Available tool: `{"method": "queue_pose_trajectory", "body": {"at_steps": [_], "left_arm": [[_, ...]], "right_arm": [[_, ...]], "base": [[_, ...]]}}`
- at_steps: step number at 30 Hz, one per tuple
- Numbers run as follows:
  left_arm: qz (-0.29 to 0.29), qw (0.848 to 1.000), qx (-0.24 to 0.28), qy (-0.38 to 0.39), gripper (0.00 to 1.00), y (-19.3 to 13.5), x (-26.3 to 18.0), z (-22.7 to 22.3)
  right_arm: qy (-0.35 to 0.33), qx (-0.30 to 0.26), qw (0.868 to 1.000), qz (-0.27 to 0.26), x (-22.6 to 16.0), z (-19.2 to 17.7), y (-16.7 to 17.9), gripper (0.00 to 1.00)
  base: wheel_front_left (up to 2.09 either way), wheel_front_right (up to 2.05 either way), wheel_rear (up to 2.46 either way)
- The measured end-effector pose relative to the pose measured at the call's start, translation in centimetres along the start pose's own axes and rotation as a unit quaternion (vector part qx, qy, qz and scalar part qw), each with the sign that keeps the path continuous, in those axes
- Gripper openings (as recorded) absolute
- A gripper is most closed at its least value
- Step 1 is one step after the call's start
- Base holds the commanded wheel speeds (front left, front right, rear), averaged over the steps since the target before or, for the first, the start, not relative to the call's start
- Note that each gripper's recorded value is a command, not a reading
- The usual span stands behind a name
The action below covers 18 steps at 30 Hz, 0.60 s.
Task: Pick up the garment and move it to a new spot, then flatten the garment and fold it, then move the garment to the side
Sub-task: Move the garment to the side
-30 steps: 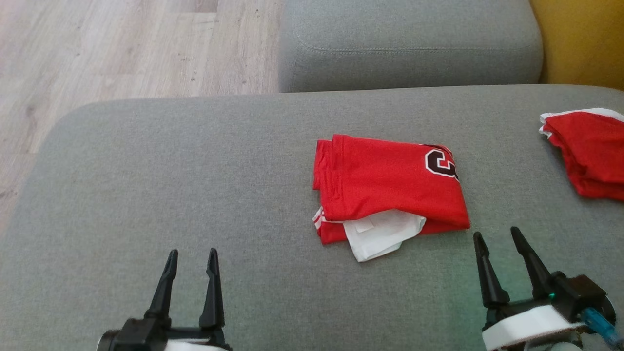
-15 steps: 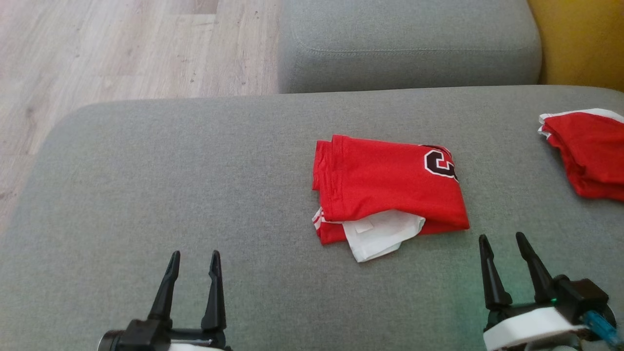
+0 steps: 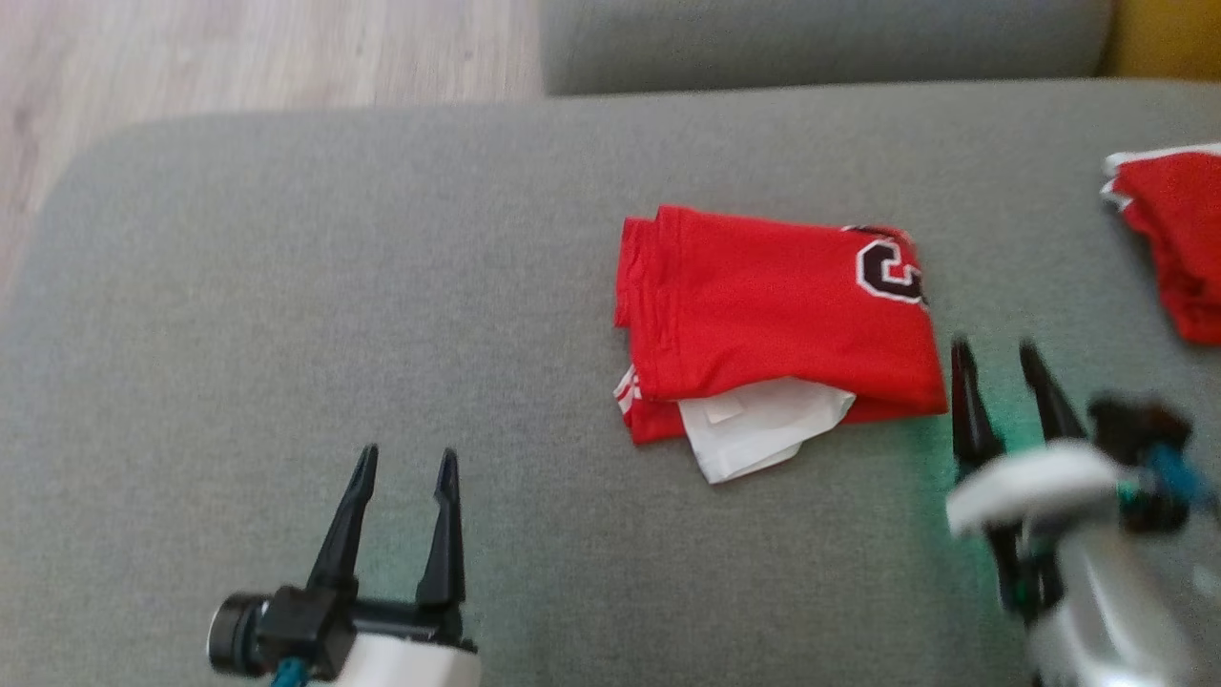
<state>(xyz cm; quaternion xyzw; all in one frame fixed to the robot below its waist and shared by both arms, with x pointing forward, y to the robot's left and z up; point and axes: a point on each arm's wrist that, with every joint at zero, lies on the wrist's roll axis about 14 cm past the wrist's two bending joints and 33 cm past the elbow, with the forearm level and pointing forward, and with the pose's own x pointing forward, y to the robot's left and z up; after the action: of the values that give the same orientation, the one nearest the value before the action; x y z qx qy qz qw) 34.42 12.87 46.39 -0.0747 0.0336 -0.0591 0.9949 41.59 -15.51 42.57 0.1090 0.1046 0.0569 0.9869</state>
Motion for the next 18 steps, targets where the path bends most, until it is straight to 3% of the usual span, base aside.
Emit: {"method": "queue_pose_trajectory", "body": {"at_steps": [4, 8, 10, 11, 15, 18], "left_arm": [[-0.008, 1.0, 0.0, 0.007, 1.0, -0.4, 1.3, -0.4], [-0.009, 1.0, 0.0, 0.012, 1.0, -0.5, 2.0, -0.8], [-0.005, 1.0, 0.001, 0.016, 1.0, -0.1, 2.1, -1.0], [-0.002, 1.0, 0.002, 0.017, 1.0, 0.0, 2.2, -1.1], [0.007, 1.0, 0.003, 0.024, 1.0, 0.5, 2.3, -1.5], [0.0, 1.0, 0.001, 0.027, 1.0, 0.0, 2.8, -1.8]], "right_arm": [[0.026, 0.001, 1.0, 0.012, 4.0, 0.5, 0.5, 1.0], [0.096, 0.006, 0.995, 0.012, 5.9, -2.3, 0.4, 1.0], [0.144, 0.013, 0.989, 0.014, 5.9, -4.6, 0.8, 0.29], [0.154, 0.019, 0.988, 0.017, 6.0, -5.2, 1.1, 0.0], [0.137, 0.014, 0.99, 0.039, 6.8, -4.9, 2.3, 0.0], [0.117, -0.038, 0.992, 0.038, 6.9, -3.8, 0.3, 0.0]], "base": [[0.0, 0.0, 0.0], [0.0, 0.0, 0.0], [0.0, 0.0, 0.0], [0.0, 0.0, 0.0], [0.0, 0.0, 0.0], [0.0, 0.0, 0.0]]}}
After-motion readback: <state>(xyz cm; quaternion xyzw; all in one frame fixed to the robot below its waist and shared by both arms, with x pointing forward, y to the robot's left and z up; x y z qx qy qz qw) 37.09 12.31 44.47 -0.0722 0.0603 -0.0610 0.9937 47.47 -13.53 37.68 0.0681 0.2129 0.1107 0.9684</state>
